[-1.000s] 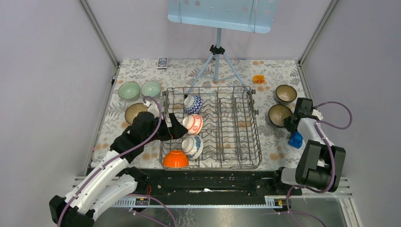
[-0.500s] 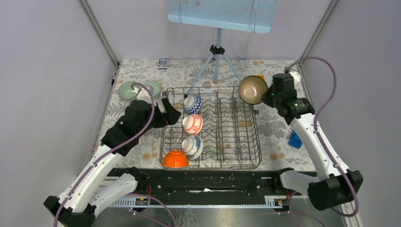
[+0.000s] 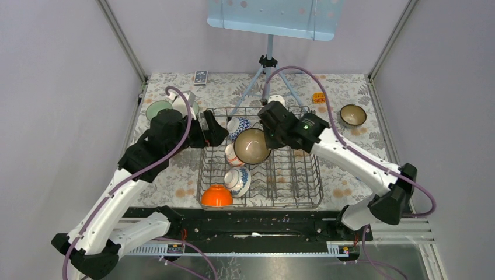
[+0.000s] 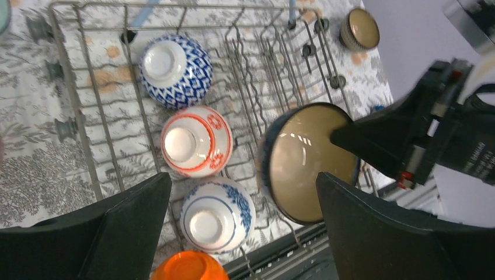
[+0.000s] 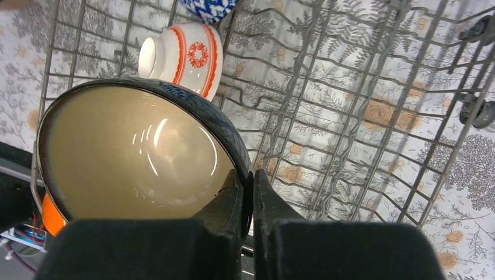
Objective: Unload the bowls from the dish rack
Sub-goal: Place the bowl with the bowl.
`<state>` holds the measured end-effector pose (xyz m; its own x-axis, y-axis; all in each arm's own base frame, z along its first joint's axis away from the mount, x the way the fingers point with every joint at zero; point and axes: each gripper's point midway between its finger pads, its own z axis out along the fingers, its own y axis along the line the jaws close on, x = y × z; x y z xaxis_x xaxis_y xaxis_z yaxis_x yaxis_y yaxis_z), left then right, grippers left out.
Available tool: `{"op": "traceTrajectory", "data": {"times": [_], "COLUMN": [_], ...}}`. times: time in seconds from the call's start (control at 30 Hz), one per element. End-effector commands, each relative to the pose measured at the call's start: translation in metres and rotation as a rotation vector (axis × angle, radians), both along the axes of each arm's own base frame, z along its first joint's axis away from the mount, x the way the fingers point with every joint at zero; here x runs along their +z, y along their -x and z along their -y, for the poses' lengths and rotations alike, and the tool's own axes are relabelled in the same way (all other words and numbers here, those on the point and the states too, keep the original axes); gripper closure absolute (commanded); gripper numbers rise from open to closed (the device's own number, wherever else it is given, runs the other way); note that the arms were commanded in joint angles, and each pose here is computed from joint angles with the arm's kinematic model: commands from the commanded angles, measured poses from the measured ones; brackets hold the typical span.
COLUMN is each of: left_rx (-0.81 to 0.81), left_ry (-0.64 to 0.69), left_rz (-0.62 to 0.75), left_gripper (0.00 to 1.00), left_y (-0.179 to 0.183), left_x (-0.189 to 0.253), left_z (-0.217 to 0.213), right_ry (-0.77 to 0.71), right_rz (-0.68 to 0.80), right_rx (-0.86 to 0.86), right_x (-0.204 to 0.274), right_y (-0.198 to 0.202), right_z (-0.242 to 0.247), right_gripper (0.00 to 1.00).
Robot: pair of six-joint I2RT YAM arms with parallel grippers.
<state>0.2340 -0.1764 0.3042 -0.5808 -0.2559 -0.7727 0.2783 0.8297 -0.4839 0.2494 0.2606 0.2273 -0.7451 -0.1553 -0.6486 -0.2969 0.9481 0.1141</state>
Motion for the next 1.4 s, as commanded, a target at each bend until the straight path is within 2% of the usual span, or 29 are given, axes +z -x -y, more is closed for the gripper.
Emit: {"op": "traceTrajectory", "data": {"times": [0.0,0.27,0.47,0.77,1.17,1.37], "left_rx": [-0.094,-0.106,-0.023,0.046,0.048,0.056], "left_ry": [-0.067,-0.259,-0.358,-0.363,-0.362,-0.368], "left_rz": [-0.012,-0.108,-0.141,-0.161,-0.197,-0.192], "left_gripper": [0.02,0.14,0.26,0.55,0.63,0.84], "left_y": [0.017,0.024,0.015,0.014,0.016,0.015], "left_x": [0.001,-0.036,-0.050,-0.060,-0.076,-0.076], "left_z": [0.012,0.032,0.023,0.014,0.016,0.014], "right_ry": [-0.048,-0.009,-0.019,-0.035,-0.091,-0.099], "right_rz": [0.064,0.051,0.066,0.082,0.075,0.073], "right_rx": [0.028,0.079,0.101,0.088,0.081,0.081], "right_x": [0.030,0.026,0.035,0.036,0.037,0.037], "right_y": [-0.007,-0.008,-0.003,-0.004,-0.003,-0.003], "right_z": [-0.021,-0.052,-0.065,-0.065,-0.074,-0.075], "right_gripper": [1.00,1.00,1.00,1.00,1.00,1.00]}}
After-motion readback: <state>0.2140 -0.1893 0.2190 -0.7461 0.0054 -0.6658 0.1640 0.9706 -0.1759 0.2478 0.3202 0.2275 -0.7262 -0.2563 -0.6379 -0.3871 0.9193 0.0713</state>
